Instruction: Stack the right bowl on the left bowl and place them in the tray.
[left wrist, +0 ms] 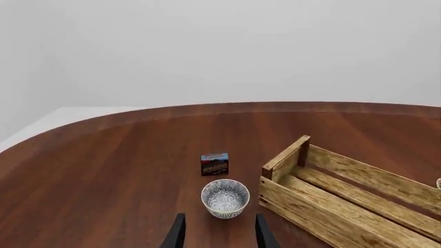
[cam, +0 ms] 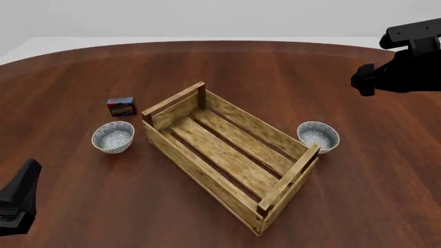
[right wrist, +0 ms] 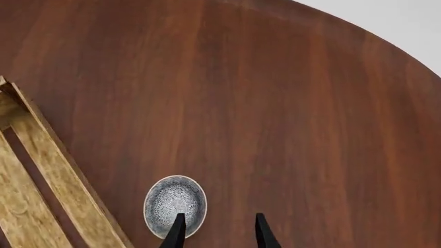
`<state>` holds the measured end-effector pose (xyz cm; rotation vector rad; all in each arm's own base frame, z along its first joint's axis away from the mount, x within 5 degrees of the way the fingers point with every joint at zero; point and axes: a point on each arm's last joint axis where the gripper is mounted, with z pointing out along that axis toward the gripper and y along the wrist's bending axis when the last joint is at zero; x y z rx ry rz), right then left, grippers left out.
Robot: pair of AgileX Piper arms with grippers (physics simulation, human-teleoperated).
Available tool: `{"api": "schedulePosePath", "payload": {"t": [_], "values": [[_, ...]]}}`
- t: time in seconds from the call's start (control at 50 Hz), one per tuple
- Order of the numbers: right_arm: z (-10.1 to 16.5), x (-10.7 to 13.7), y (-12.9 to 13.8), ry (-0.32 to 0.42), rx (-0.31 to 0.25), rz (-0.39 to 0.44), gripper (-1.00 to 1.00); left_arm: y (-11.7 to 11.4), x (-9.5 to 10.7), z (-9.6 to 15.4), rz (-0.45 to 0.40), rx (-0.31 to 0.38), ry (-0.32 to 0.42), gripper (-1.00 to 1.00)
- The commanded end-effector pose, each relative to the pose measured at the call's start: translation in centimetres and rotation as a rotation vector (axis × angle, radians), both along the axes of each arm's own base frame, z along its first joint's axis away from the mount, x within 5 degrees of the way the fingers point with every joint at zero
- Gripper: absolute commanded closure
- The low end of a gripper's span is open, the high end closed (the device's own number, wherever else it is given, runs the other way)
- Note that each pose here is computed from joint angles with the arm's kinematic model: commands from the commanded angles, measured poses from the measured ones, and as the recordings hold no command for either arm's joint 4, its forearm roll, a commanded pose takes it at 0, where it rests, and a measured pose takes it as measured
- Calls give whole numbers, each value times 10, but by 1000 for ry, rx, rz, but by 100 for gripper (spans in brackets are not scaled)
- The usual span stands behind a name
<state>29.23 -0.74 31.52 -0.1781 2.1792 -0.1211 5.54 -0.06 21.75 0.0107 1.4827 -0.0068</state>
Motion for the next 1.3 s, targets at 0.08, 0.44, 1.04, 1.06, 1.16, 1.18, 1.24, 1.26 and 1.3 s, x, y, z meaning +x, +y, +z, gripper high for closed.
{"api": "schedulePosePath", "payload": {"t": [0.08,0.44,1.04,1.06,1.16,1.18,1.24,1.26,1.3], "values": [[-20,23,0,85,-12,12,-100,0,0,-2,1,-4,11,-100],[-59,43,0,178,-15,19,-100,0,0,-2,-8,-15,8,-100],[-127,67,6,271,16,9,-100,0,1,-5,-4,-21,16,-100],[-129,67,5,273,14,9,-100,0,1,-5,-4,-22,16,-100],[-139,67,6,288,19,7,-100,0,1,-5,-2,-22,18,-100],[-140,67,6,291,19,7,-100,0,1,-5,-2,-22,18,-100],[-145,67,5,297,18,7,-100,0,1,-5,-2,-22,18,-100],[-146,67,6,299,20,6,-100,0,1,-5,-4,-23,18,-100],[-148,67,6,303,21,6,-100,0,1,-6,-3,-20,19,-100]]}}
